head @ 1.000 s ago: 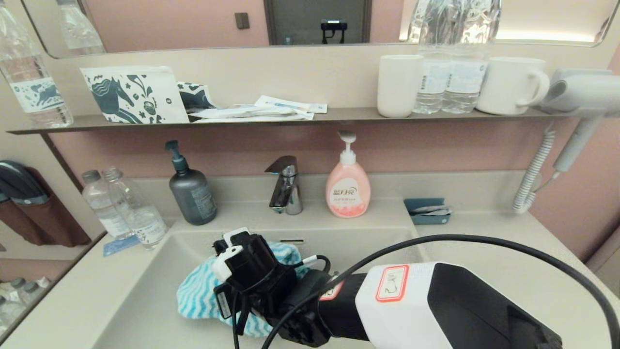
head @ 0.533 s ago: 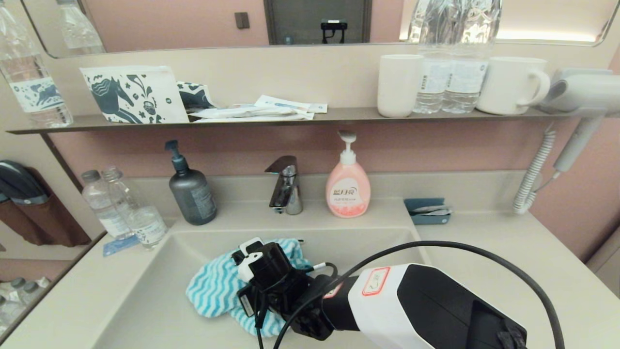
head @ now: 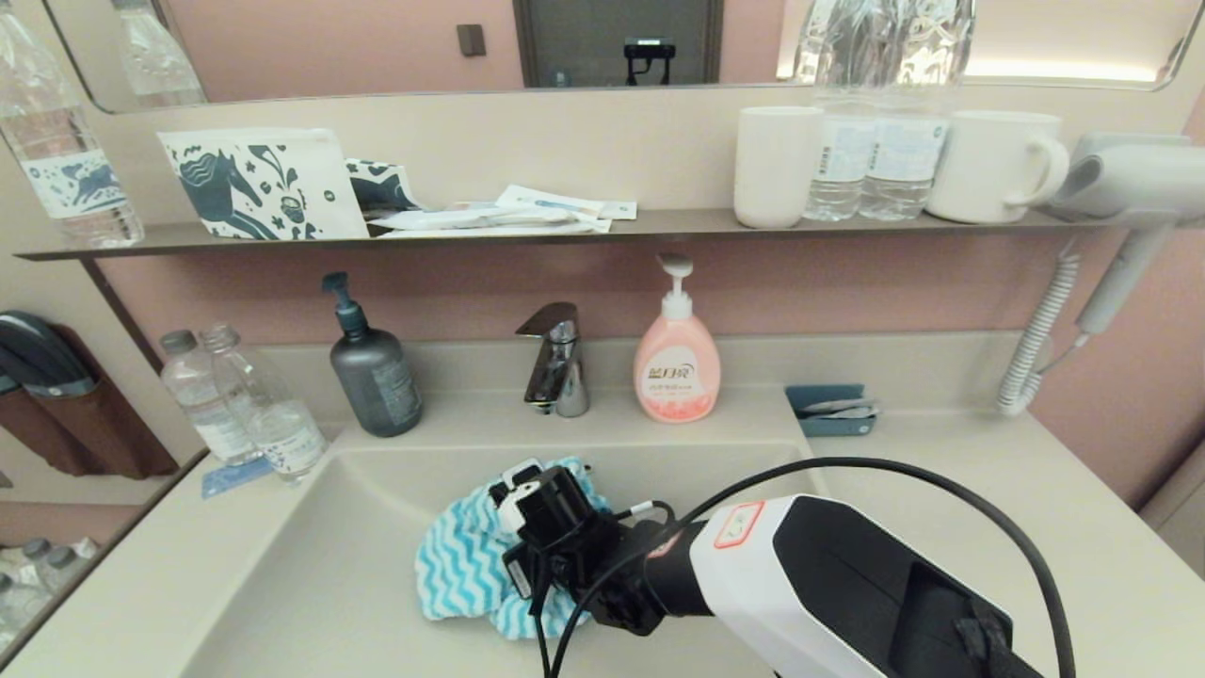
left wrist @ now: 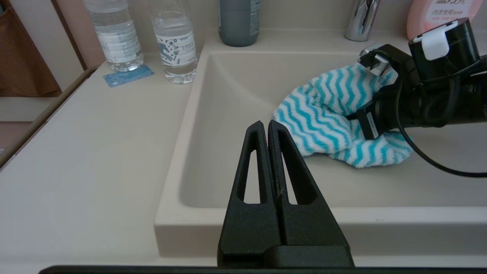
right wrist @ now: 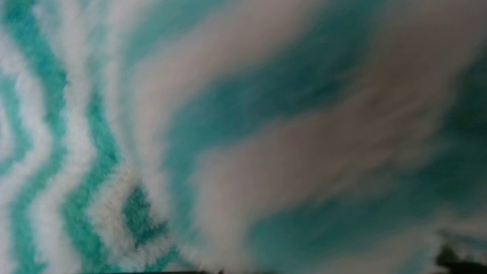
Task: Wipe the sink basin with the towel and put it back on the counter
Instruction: Wipe the sink
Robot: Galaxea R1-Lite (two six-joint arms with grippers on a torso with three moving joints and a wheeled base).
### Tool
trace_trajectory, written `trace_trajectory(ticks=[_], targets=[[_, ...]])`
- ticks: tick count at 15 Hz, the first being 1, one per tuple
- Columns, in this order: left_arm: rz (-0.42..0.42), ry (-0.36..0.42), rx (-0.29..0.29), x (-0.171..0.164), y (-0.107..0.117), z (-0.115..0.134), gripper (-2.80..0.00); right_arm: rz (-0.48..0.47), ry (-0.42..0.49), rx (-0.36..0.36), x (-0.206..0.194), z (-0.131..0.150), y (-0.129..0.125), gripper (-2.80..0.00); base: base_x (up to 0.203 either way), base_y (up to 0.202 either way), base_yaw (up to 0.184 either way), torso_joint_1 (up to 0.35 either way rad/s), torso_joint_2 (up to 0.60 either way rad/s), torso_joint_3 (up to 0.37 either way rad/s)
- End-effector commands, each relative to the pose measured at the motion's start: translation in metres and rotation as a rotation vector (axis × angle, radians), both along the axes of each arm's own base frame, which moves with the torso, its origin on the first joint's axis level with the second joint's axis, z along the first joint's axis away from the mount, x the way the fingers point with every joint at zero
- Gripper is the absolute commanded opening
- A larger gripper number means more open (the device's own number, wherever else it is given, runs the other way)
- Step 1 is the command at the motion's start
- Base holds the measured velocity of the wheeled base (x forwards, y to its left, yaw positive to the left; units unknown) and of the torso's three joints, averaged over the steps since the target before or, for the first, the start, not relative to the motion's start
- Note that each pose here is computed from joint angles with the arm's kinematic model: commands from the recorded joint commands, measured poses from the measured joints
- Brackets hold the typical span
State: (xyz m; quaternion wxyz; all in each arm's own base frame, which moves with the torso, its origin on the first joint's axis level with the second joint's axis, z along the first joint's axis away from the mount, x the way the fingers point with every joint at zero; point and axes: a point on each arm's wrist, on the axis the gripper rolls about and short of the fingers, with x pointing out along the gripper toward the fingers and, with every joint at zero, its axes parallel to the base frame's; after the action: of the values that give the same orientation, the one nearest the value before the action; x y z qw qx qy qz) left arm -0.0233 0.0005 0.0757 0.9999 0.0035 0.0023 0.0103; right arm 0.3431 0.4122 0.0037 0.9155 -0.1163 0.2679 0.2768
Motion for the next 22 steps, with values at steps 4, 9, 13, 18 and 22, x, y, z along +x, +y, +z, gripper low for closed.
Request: trace_trajectory(ticks=[4,9,13,18,22], targets=[[0.001,0.002,0.001,0.000,0.000,0.000,-2.80,-0.078,0.068,-0.122,0.003,0.026,-0.028,-2.80,0.000,0.000,0.000,0.000,0.00,0.000],[0.001,0.002,0.001,0.000,0.000,0.000,-2.80,-0.133,0.159,-0.271,-0.008,0.045,-0.063,-2.80,0.000,0.000,0.000,0.000,0.00,0.000],[0.001,0.002,0.001,0.000,0.000,0.000,-2.80,-0.194,0.161,-0.287,-0.003,0.069,-0.092,-2.80,0.000,0.000,0.000,0.000,0.00,0.000],[0.001,0.002,0.001,0.000,0.000,0.000,-2.80,-0.241,0.173,-0.337,-0.004,0.075,-0.119,-2.80,0.000,0.000,0.000,0.000,0.00,0.000],[0.001,0.002,0.001,0.000,0.000,0.000,-2.80,-0.291,0.155,-0.380,0.005,0.084,-0.145,-2.80,0.000,0.000,0.000,0.000,0.00,0.000]])
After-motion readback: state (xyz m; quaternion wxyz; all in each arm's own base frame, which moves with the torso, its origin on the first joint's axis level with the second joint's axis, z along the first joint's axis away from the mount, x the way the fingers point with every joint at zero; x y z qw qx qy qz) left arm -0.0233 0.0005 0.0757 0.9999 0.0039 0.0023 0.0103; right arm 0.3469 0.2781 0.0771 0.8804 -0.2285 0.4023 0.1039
